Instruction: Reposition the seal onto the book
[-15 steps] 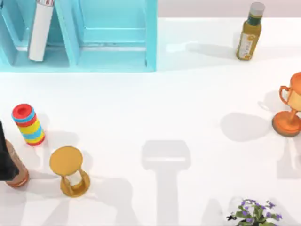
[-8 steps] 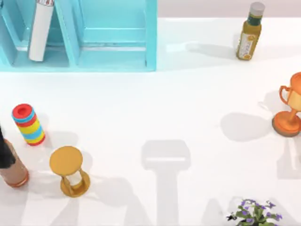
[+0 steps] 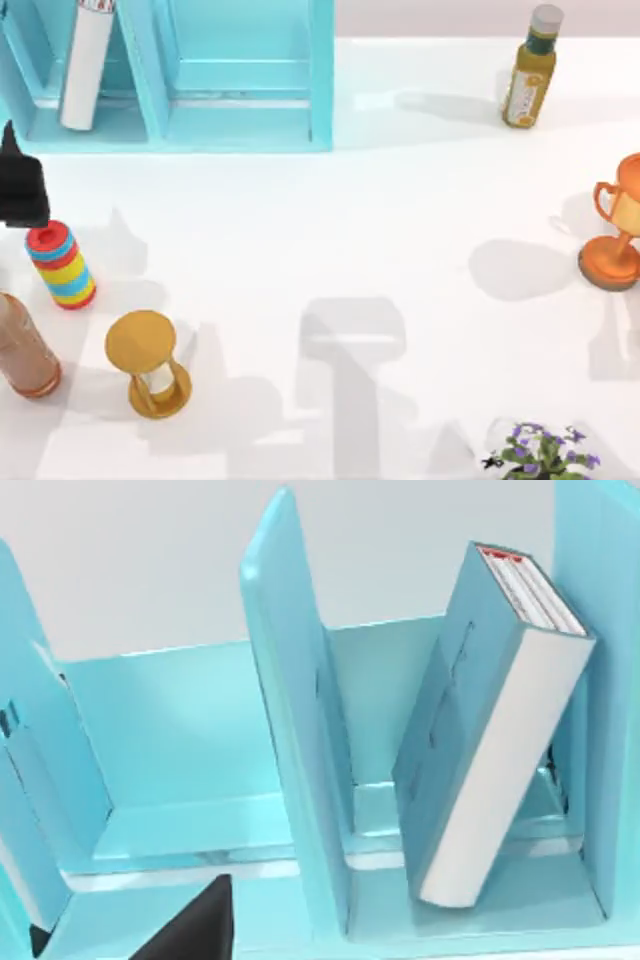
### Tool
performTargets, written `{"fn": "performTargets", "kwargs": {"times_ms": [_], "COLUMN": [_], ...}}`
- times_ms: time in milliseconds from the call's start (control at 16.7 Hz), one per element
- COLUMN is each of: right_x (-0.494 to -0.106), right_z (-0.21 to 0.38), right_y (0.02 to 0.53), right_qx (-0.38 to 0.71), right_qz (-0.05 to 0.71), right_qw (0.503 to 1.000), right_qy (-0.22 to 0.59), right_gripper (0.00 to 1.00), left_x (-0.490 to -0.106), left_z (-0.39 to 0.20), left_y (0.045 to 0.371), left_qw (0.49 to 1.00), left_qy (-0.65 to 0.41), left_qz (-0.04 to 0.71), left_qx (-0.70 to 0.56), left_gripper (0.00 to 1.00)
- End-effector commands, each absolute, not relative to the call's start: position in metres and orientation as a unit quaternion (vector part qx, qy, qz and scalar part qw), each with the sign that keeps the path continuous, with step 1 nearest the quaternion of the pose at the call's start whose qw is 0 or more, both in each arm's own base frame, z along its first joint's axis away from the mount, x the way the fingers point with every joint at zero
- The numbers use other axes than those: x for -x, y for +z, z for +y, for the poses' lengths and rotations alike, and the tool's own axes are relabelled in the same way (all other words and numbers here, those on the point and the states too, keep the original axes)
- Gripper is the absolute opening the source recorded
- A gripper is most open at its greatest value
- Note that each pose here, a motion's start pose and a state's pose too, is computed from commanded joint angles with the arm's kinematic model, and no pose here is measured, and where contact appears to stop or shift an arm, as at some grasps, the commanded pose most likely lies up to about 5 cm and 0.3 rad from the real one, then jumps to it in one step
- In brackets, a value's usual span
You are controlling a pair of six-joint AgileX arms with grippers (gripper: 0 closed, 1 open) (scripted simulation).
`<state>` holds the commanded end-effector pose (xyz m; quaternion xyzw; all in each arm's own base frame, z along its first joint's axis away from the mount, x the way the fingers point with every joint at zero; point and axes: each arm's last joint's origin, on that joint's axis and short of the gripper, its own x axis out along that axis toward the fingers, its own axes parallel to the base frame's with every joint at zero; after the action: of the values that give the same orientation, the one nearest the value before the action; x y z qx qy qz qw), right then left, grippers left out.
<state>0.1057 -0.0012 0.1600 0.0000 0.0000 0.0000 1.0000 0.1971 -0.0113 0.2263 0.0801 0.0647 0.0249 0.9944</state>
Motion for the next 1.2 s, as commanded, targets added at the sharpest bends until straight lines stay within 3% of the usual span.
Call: {"fn": "performTargets", "kwargs": {"times_ms": [240, 600, 840, 1200], "right_x": [-0.106, -0.106, -0.106, -0.106], "right_z": [-0.001, -0.001, -0.001, -0.001], "right_y": [0.160, 0.160, 0.160, 0.160], "right_qx": [0.000, 0.000, 0.000, 0.000], "right_qz": [0.000, 0.000, 0.000, 0.000], "right_qw": [1.000, 1.000, 1.000, 1.000], "right_qy": [0.000, 0.000, 0.000, 0.000], "right_gripper": [1.00, 1.00, 1.00, 1.00], "left_x": [-0.266, -0.343, -0.364, -0.365], "left_z": [-0.024, -0.045, -0.053, -0.051], "left_y": [0.211, 0.157, 0.133, 0.130], "left_qw": [0.986, 0.973, 0.968, 0.967], "left_qy": [0.029, 0.030, 0.031, 0.033], "left_qz": [0.109, 0.149, 0.157, 0.161], "left_qx": [-0.122, -0.174, -0.192, -0.193], "left_gripper": [1.00, 1.00, 1.00, 1.00]}}
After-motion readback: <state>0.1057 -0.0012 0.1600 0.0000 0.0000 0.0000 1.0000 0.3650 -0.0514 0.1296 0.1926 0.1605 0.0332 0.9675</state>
